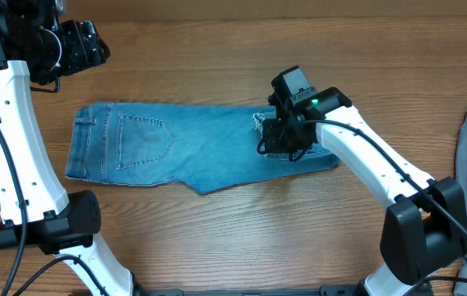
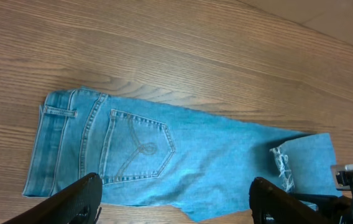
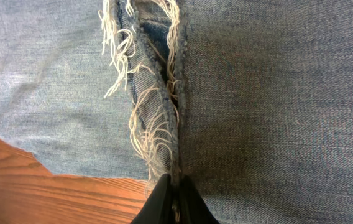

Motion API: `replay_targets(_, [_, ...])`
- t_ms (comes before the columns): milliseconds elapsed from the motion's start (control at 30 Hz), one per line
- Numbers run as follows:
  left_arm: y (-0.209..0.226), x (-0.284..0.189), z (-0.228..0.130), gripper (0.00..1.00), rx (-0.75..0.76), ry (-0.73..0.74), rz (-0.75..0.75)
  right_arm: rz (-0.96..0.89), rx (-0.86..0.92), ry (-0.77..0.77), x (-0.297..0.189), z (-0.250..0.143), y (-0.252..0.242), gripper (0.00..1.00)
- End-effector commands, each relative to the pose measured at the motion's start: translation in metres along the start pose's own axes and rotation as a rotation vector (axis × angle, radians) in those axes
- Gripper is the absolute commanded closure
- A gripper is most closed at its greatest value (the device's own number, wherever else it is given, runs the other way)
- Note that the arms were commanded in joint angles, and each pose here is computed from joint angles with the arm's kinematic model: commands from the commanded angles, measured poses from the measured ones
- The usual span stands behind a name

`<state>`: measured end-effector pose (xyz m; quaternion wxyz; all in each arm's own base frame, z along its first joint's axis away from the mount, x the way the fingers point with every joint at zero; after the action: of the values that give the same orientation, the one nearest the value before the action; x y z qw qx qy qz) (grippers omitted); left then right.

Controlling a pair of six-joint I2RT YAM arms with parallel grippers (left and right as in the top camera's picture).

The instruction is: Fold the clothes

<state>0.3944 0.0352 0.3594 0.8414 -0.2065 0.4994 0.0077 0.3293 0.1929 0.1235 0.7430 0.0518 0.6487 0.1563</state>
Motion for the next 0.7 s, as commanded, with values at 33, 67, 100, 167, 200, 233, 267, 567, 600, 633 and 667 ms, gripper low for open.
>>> replay_targets(33, [-0.005, -0.005, -0.002, 0.21, 0.018, -0.006, -0.019, 0.06, -0.005, 0.023, 0.006, -0.006, 0.01, 0.94])
replay_targets(67, [-0.005, -0.005, -0.002, 0.21, 0.018, -0.005, -0.018, 0.067, -0.01, 0.021, 0.008, -0.006, 0.012, 0.94])
replay_targets(100, [-0.005, -0.005, -0.002, 0.21, 0.018, -0.006, -0.019, 0.074, -0.013, 0.017, 0.009, -0.007, 0.015, 0.93])
replay_targets(167, [-0.005, -0.005, -0.002, 0.21, 0.018, -0.006, -0.019, 0.082, -0.011, 0.003, 0.013, -0.006, 0.019, 0.92])
replay_targets(200, [-0.005, -0.005, -0.002, 0.21, 0.018, -0.006, -0.019, 0.087, -0.013, -0.004, 0.015, -0.006, 0.022, 0.92])
replay_targets(233, [-0.005, -0.005, -0.002, 0.21, 0.018, -0.005, -0.018, 0.088, -0.014, -0.009, 0.017, -0.005, 0.023, 0.91])
replay_targets(267, [-0.005, -0.005, -0.002, 0.21, 0.018, -0.005, -0.018, 0.089, -0.02, -0.014, 0.018, -0.005, 0.024, 0.83])
replay_targets(567, [-0.005, -0.005, -0.002, 0.2, 0.018, -0.006, -0.018, 0.102, -0.012, -0.137, -0.022, 0.013, 0.009, 0.49])
replay_targets(600, [-0.005, -0.005, -0.002, 0.2, 0.018, -0.006, -0.018, 0.086, 0.013, -0.171, -0.034, 0.018, -0.002, 0.49])
replay_targets(633, [-0.005, -0.005, -0.002, 0.19, 0.018, -0.006, -0.018, 0.073, 0.04, -0.199, -0.045, 0.023, -0.013, 0.49])
replay_targets(667, [-0.005, -0.005, -0.002, 0.18, 0.018, -0.005, -0.018, 0.065, 0.072, -0.222, -0.055, 0.026, -0.025, 0.48])
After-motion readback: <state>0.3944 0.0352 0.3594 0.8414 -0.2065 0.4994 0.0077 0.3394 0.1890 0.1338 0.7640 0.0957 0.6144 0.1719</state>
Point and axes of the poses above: each gripper's point midway between its finger pads, its own x axis out along the fingers, its own y axis along the line the jaws close on, z = x × y, the point moved 3 cm from there along -x, back along the fingers, and after that the axes turned 3 degrees about -x, right-handed, at the moved point
